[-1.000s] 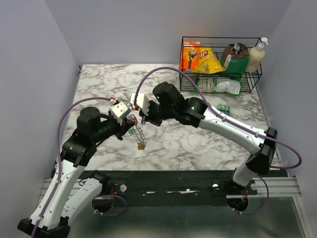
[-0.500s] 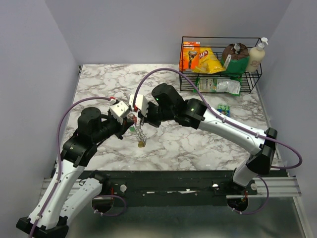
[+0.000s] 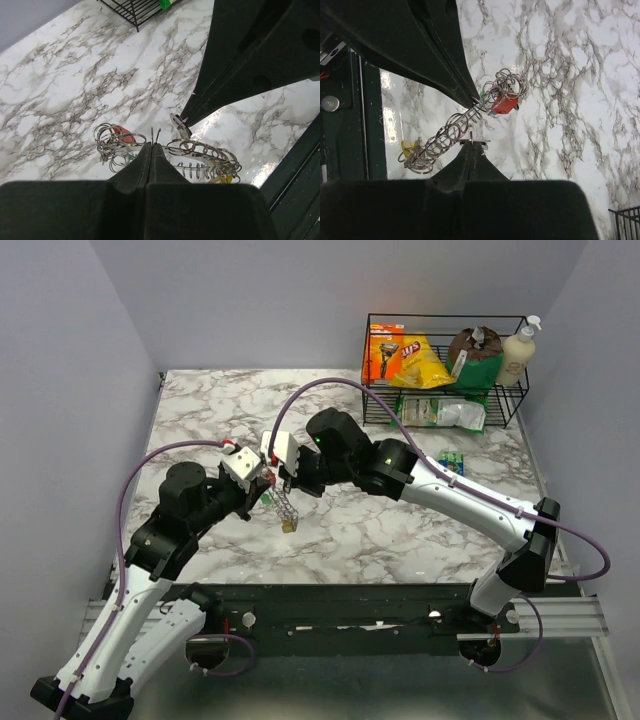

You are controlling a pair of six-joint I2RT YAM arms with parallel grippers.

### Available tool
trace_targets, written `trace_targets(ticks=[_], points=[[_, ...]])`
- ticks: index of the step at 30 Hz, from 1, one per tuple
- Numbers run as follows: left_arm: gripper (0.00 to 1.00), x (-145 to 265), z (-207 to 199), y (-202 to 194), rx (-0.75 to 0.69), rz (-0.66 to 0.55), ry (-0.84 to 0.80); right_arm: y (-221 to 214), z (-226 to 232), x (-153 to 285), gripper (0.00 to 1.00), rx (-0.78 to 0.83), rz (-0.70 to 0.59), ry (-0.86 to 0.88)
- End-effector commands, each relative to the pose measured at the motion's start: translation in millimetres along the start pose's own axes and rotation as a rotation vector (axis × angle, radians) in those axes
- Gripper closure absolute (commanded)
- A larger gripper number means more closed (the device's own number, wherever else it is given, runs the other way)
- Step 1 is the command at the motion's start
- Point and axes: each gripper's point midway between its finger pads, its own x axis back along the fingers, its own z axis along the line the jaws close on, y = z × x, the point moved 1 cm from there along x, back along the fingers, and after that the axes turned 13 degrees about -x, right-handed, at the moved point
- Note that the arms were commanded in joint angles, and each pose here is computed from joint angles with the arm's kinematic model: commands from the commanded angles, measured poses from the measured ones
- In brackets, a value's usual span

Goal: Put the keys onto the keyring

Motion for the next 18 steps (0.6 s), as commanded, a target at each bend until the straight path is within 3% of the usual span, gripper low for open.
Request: trace_targets(ticks=[1,13,18], points=[[1.0,-6,2,0,-0.103,-0.033,0.009,14,24,3,0.99,0.082,-0.058,0.07],[1.0,11,1,14,-0.145,-0.18,0.072,33,4,40,0.99,0.105,-0.283,-0.056],[1.0,13,-10,17,-0.185,-0.203,0.009,28,9,58,0.99,0.169,-0.324,-0.02]])
